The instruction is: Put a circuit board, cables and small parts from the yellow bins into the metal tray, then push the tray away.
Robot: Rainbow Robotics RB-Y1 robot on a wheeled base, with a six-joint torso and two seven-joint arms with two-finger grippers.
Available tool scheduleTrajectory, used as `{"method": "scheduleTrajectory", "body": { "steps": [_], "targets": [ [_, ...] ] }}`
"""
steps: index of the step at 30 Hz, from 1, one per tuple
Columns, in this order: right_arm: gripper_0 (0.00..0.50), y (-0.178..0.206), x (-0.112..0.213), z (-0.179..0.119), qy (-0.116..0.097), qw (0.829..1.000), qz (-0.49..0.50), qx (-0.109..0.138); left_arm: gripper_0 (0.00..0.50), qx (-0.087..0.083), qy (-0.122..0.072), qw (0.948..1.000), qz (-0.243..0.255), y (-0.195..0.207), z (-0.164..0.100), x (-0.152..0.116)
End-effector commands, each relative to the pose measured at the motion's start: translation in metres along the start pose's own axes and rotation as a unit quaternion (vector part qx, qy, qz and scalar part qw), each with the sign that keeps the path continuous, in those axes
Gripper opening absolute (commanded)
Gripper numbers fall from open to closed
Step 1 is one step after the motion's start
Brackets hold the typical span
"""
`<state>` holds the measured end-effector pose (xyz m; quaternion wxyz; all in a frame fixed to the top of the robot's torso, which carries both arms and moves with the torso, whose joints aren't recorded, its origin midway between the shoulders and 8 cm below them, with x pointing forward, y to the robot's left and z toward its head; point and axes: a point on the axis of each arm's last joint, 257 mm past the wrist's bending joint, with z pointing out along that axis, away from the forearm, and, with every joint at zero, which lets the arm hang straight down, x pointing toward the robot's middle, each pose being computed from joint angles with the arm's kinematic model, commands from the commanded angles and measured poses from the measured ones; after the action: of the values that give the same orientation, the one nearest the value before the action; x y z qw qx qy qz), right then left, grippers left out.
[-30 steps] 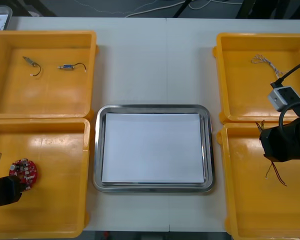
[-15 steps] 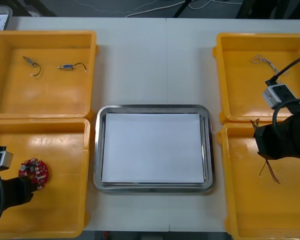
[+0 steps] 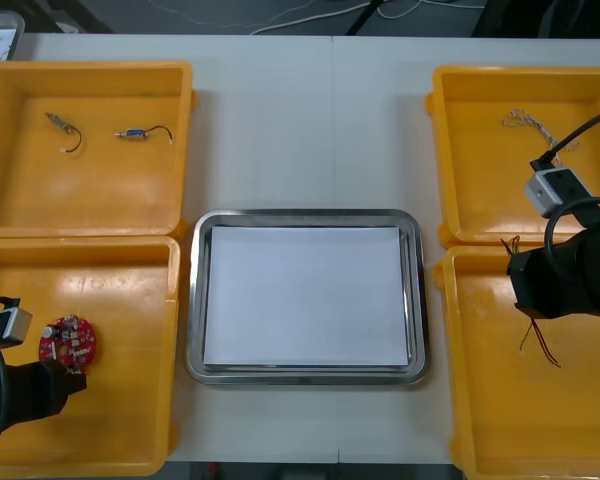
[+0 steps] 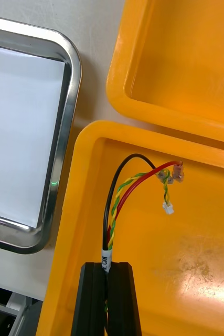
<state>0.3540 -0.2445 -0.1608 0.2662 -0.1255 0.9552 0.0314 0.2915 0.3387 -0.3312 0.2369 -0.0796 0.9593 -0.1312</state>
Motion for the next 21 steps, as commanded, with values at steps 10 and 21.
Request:
{"method": "scheduleTrajectory", "body": {
  "steps": [10, 21],
  "targets": [
    [0.000, -0.002, -0.008, -0.010, -0.015, 1.000, -0.001, 0.016, 0.500, -0.017, -0.013, 0.9976, 0.065, -0.001, -0.062, -0.044],
    [0.000, -0.002, -0.008, -0.010, -0.015, 1.000, -0.001, 0.016, 0.500, -0.070, -0.036, 0.9785, 0.191, 0.013, -0.095, -0.089]
  ]
}}
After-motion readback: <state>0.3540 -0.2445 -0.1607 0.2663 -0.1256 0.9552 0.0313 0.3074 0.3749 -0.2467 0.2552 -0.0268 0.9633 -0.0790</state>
